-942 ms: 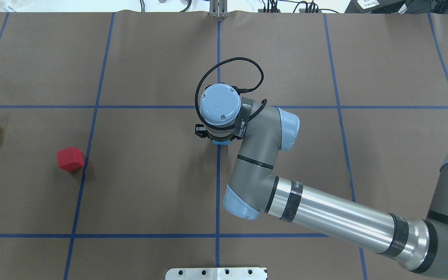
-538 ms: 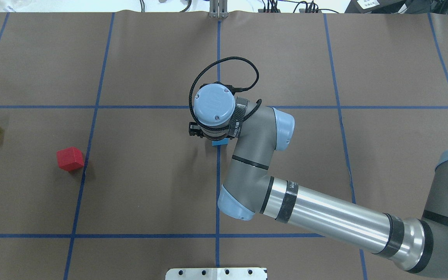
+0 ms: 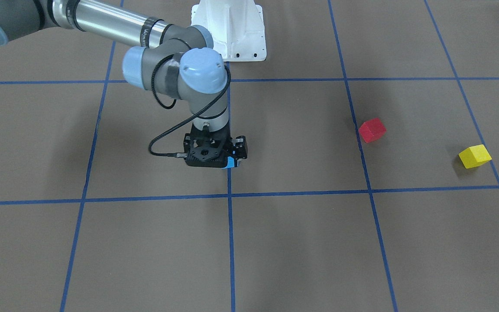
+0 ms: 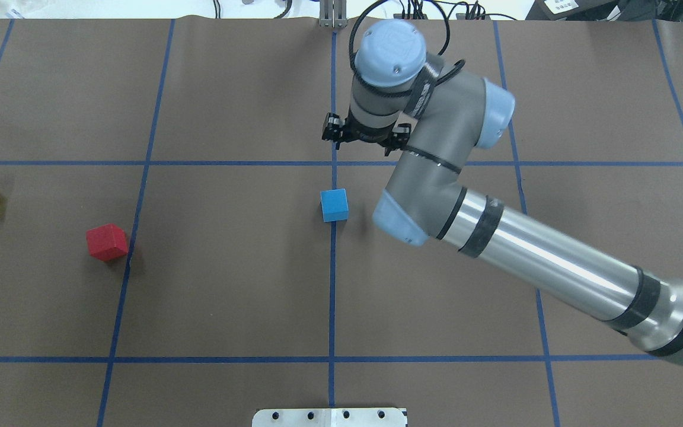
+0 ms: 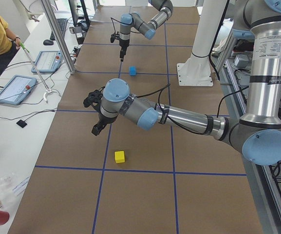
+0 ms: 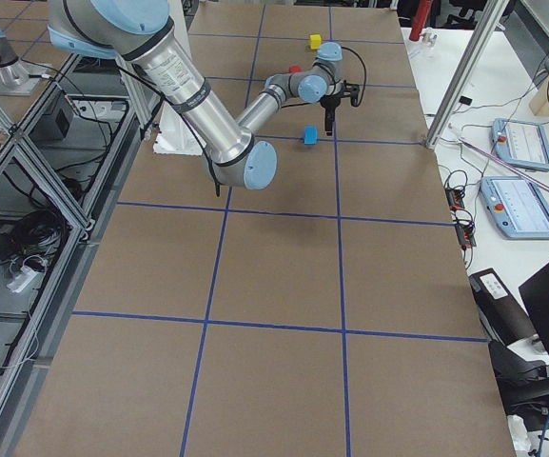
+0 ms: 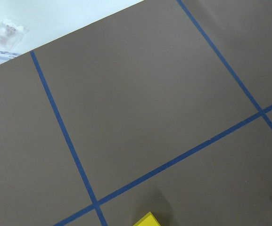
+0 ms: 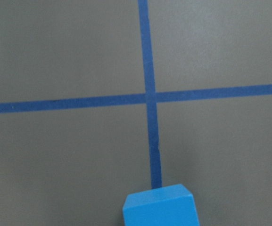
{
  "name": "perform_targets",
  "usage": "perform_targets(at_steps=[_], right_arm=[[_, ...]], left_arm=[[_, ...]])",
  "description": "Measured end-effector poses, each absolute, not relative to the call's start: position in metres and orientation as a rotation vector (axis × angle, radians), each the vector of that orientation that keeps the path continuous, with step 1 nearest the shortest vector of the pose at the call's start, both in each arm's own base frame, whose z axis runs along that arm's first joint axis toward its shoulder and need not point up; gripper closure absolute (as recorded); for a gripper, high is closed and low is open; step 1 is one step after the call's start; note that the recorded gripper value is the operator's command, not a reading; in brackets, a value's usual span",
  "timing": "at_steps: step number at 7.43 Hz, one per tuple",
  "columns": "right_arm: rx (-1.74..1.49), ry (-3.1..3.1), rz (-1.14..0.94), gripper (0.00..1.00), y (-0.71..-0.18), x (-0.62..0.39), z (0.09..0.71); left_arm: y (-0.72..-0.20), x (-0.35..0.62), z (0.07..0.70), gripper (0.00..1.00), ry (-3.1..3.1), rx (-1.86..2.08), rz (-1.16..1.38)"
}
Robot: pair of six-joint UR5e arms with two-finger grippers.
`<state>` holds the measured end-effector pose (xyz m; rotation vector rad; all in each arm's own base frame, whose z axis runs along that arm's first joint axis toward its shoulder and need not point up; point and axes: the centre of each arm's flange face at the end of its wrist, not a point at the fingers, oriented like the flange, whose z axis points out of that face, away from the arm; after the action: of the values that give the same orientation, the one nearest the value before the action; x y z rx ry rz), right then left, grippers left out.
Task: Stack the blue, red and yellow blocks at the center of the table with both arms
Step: 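Release the blue cube and withdraw the right gripper, then move the left gripper down onto the red cube and grasp it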
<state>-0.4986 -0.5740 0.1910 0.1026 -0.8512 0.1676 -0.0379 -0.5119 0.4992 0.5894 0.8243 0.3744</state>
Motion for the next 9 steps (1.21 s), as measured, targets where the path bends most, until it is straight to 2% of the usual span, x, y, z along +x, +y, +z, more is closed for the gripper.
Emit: perform_targets(at_steps=[4, 7, 9], right_arm=[[0.226, -0.837, 0.010, 0.00, -0.652, -0.224, 0.306], [0.265, -0.740, -0.204, 0.00, -0.649, -0.038, 0.408], [0.256, -0.729, -0.255, 0.00, -0.630, 0.021, 0.449]], left_arm=[[-0.499, 0.097, 0.451, 0.00, 0.985, 0.414, 0.155], [-0.454, 0.241, 0.432, 0.00, 0.918, 0.309, -0.010], [-0.428, 0.282, 0.446, 0.00, 0.856, 0.239, -0.073]])
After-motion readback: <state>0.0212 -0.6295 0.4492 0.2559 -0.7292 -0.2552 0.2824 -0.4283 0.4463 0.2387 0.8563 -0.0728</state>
